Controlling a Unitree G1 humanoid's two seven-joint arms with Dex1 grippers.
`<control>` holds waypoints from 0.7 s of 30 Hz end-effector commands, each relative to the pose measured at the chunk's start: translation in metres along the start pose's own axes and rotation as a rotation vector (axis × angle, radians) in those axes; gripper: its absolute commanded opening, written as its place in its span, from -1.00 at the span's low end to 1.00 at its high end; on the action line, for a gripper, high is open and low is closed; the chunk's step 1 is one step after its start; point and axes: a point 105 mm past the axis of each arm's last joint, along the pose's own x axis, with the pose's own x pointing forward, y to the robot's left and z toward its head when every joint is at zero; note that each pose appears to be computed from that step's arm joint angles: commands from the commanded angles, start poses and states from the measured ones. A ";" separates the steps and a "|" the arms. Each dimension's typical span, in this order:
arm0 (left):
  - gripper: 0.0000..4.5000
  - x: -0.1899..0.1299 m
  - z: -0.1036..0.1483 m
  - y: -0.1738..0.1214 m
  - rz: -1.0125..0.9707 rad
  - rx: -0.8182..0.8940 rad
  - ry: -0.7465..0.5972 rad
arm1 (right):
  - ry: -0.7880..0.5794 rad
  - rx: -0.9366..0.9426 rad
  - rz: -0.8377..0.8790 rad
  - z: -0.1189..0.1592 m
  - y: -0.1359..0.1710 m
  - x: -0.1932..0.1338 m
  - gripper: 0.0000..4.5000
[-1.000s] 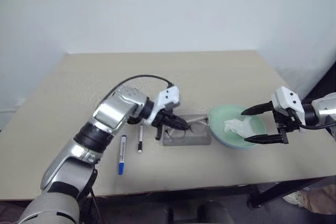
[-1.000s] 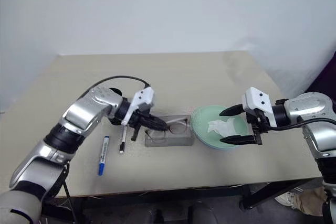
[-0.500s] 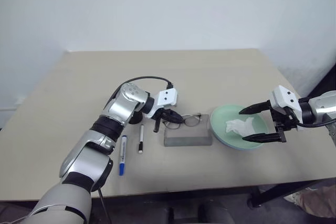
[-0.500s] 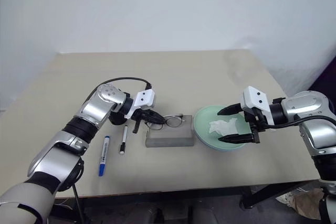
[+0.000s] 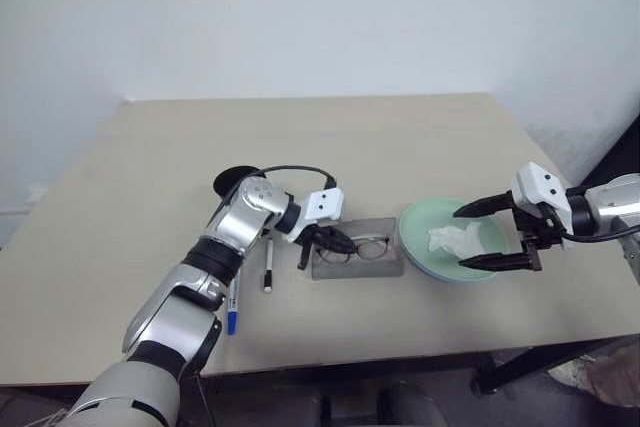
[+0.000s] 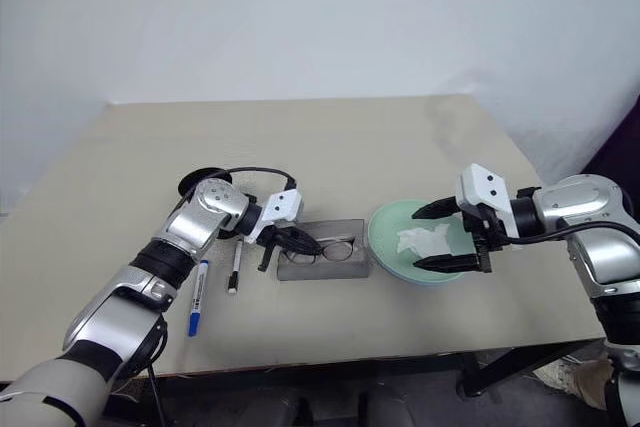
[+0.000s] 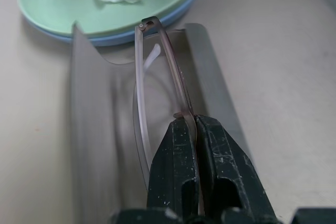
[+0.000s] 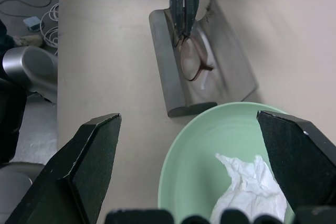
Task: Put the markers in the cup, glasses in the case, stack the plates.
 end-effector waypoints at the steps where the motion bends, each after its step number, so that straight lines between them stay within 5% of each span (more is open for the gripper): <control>1: -0.99 -0.002 0.012 -0.004 -0.047 -0.006 -0.026 | -0.015 -0.049 -0.016 0.011 -0.002 -0.003 1.00; 5: -0.99 -0.002 0.012 -0.005 -0.062 -0.018 -0.020 | -0.015 -0.050 -0.018 0.011 -0.002 -0.002 1.00; 9: -0.58 -0.002 0.011 -0.003 -0.048 -0.004 -0.005 | -0.017 -0.049 -0.019 0.011 -0.002 -0.002 1.00; 21: -0.58 -0.013 0.032 0.012 0.038 0.073 -0.037 | -0.018 -0.050 -0.019 0.010 -0.002 -0.002 1.00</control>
